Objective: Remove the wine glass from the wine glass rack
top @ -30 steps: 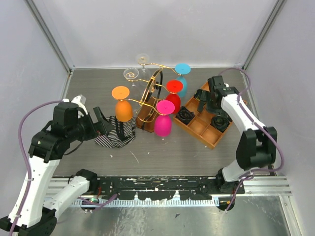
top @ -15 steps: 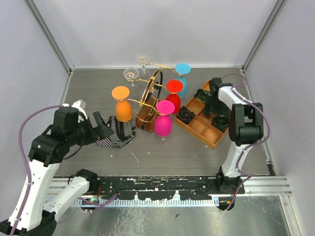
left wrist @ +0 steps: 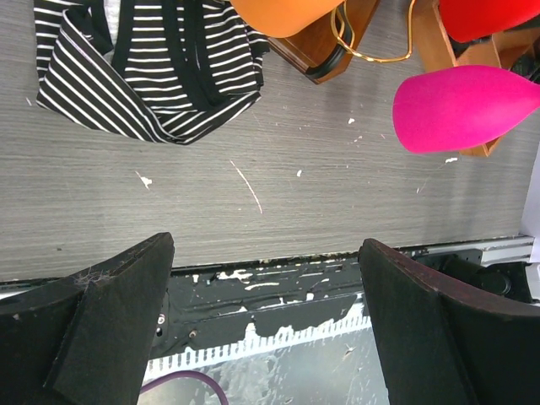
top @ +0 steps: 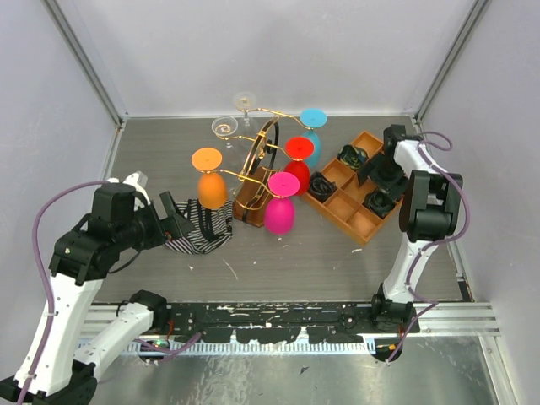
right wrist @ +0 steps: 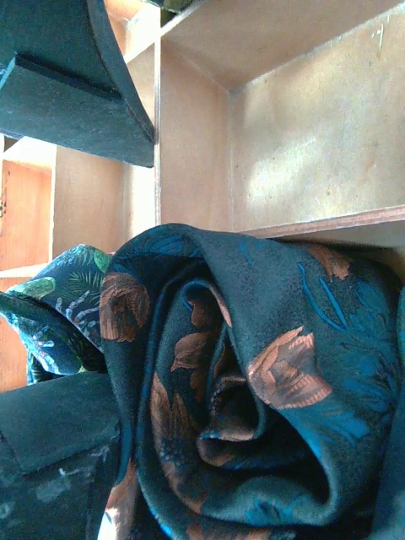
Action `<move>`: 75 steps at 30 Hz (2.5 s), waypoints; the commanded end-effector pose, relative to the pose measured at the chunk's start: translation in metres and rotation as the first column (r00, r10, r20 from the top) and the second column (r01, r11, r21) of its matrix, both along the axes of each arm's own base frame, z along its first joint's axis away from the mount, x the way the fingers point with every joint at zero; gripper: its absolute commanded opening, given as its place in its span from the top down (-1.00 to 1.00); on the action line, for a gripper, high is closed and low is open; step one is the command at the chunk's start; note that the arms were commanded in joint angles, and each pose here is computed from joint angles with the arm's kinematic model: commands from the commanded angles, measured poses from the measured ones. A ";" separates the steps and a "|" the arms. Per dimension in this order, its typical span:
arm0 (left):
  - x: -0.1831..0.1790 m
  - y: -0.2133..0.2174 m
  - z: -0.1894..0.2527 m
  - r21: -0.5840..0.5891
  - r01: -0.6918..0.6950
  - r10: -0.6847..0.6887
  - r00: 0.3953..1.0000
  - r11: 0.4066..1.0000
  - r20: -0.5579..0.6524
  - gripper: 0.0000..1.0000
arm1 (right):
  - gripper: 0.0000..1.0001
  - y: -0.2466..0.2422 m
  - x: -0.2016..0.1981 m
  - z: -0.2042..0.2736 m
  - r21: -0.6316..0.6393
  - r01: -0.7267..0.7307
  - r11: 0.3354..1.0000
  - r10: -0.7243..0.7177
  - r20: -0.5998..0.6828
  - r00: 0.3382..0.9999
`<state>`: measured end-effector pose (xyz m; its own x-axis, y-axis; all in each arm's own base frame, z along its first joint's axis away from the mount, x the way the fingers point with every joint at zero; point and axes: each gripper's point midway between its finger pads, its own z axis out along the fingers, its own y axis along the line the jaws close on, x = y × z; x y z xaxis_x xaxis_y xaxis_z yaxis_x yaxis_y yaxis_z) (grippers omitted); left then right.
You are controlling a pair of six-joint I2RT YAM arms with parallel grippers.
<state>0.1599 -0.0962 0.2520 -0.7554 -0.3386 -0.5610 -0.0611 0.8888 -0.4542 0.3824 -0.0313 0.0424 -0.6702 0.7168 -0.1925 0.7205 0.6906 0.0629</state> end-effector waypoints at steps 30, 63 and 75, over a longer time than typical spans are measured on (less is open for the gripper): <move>0.007 0.002 -0.002 0.052 0.014 -0.013 1.000 0.999 -0.027 -0.96 | -1.00 0.021 0.166 0.030 -0.035 0.368 0.929 -0.330 0.371 0.868; 0.007 -0.003 -0.012 0.032 0.030 -0.028 0.999 0.999 -0.042 -0.96 | -1.00 0.016 0.178 0.059 -0.383 -0.489 0.784 0.602 0.273 0.750; 0.011 -0.008 -0.013 0.013 0.032 -0.032 0.998 0.999 -0.053 -0.96 | -1.00 0.000 0.147 -0.012 -0.292 -0.503 0.813 0.545 0.077 0.835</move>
<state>0.1689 -0.0998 0.2407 -0.7927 -0.3024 -0.5293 -0.0644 0.9049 -0.4206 0.5397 -0.0161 0.0503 -0.8492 0.0935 -0.5197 0.1410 0.9886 -0.0525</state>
